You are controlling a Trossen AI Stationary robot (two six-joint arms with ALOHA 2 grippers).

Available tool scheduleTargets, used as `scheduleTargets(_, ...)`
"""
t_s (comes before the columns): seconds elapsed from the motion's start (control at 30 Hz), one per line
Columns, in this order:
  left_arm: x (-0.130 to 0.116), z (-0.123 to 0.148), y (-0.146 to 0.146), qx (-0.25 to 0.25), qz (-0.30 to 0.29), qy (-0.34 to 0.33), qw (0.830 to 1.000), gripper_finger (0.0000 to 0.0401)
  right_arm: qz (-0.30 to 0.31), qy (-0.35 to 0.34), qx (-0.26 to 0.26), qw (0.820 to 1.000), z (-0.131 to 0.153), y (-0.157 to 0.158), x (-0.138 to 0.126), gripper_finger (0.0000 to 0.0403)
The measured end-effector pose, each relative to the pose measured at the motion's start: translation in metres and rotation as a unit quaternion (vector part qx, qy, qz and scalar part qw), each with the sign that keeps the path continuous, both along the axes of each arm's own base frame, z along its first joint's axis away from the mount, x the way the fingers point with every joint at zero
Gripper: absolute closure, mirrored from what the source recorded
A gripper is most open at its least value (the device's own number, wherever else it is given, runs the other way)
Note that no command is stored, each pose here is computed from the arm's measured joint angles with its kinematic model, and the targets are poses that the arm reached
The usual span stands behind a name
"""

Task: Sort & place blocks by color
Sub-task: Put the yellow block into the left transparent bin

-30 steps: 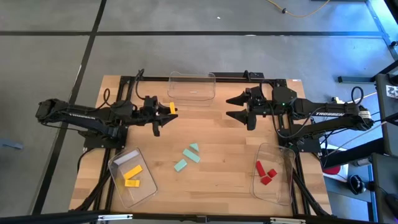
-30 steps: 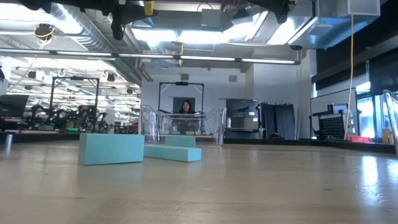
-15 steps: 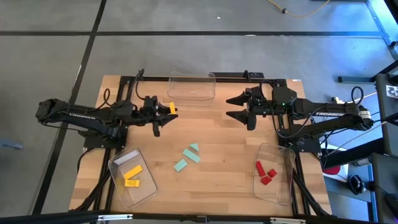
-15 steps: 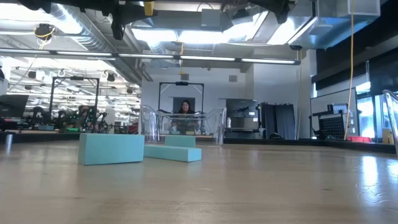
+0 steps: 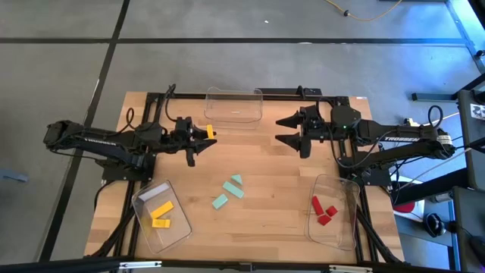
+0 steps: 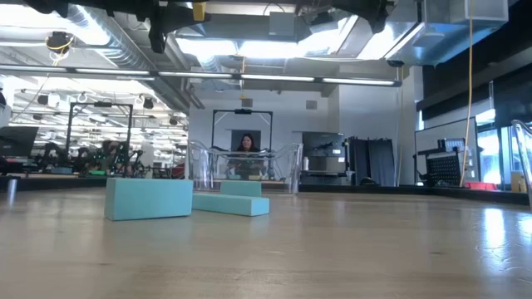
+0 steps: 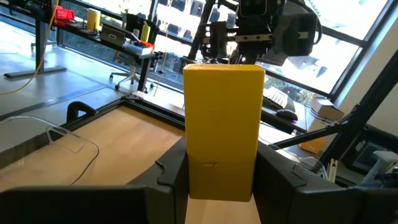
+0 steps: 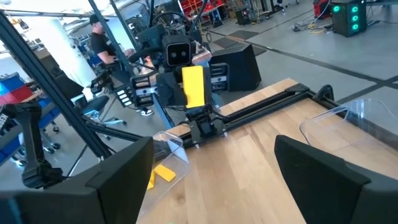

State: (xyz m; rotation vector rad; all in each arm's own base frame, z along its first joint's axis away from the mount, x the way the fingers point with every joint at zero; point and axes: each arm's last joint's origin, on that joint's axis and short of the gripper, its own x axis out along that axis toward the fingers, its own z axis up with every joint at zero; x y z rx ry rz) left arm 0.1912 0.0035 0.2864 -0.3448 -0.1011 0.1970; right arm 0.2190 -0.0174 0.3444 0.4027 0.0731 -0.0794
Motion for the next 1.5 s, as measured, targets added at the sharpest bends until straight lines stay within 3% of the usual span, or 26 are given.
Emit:
scheduleTargets(0.47, 0.0, -0.001, 0.001, -0.009, 0.01, 0.005, 1.0, 0.0281, -0.002, 0.006, 0.003, 1.0, -0.001, 0.0, 0.0, 0.0068)
scheduleTargets(0.67, 0.002, 0.011, -0.004, 0.008, 0.001, 0.125, 0.992, 0.0281, -0.037, 0.028, -0.003, 0.999, -0.005, -0.002, -0.001, 0.0068)
scheduleTargets(0.8, 0.001, 0.021, -0.014, 0.019, -0.025, 0.257, 0.966, 0.0281, -0.036, 0.045, -0.006, 0.998, -0.009, -0.002, -0.001, 0.0068)
scheduleTargets(1.0, -0.006, 0.024, -0.049, -0.017, -0.084, 0.416, 0.905, 0.0281, -0.035, 0.059, -0.008, 0.998, -0.014, -0.002, 0.004, 0.0068)
scheduleTargets(1.27, -0.023, -0.002, -0.128, -0.092, -0.148, 0.514, 0.84, 0.0281, -0.034, 0.092, -0.005, 0.995, -0.027, -0.003, 0.017, 0.0068)
scheduleTargets(1.5, -0.048, -0.022, -0.174, -0.142, -0.132, 0.563, 0.803, 0.0281, -0.035, 0.106, 0.001, 0.994, -0.033, -0.004, 0.022, 0.0068)
